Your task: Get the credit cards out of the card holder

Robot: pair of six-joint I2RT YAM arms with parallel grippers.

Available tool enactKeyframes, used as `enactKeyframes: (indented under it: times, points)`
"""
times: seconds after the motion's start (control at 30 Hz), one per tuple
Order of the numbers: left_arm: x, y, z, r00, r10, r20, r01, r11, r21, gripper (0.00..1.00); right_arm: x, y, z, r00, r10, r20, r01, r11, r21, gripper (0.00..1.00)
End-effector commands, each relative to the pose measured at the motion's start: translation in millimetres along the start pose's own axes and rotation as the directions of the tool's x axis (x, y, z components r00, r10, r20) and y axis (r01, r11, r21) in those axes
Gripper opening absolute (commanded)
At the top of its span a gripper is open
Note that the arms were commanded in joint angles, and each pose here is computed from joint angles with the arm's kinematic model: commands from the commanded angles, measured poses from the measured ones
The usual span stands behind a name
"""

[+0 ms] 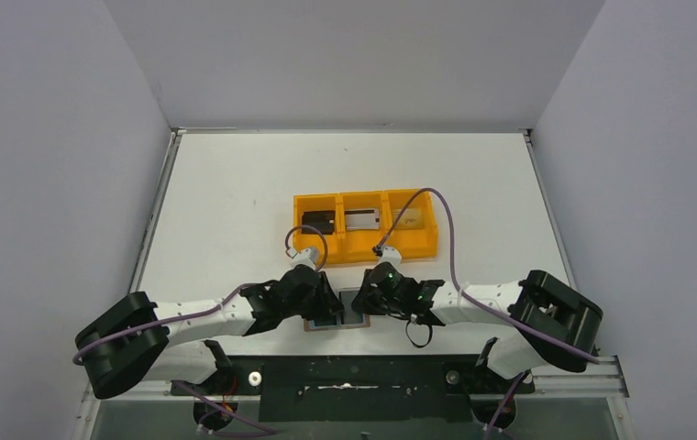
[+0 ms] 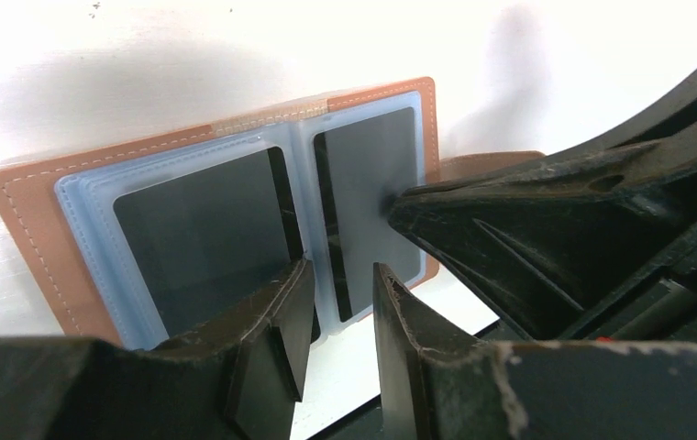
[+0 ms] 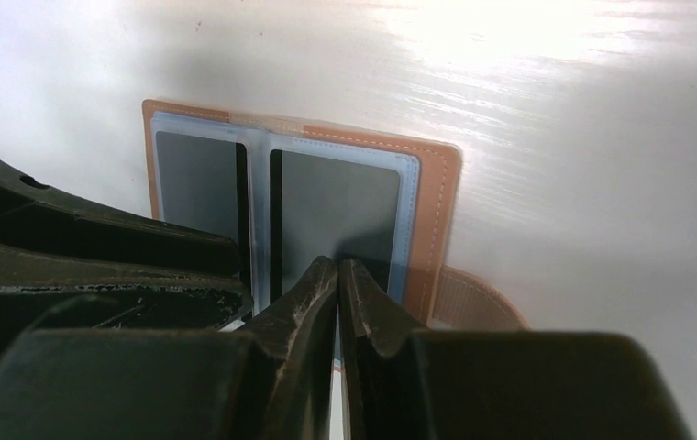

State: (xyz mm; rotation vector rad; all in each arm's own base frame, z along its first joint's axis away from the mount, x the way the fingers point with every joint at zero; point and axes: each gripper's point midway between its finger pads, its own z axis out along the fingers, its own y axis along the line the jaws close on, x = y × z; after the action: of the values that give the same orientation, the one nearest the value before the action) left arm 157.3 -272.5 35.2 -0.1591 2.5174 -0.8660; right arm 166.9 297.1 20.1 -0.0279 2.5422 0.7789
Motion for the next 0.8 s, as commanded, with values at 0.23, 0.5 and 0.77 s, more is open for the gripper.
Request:
enactKeyframes:
  times: [0.23,0.5,0.77]
  points:
    - [-4,-9,10,0.999,0.034,-0.012,-0.034,0.999,-0.003,0.31,0,-36,-19,0.999,-0.027,0.023,0.023,0.987,0.157,0.18]
    - [-1,-5,13,0.999,0.04,-0.026,-0.04,0.999,-0.019,0.31,11,-29,-8,1.0,-0.016,-0.016,0.018,0.995,0.098,0.14]
    - [1,8,10,1.0,0.018,-0.004,-0.018,0.999,-0.042,0.31,16,-21,-5,0.999,-0.016,-0.036,0.018,0.999,0.049,0.01]
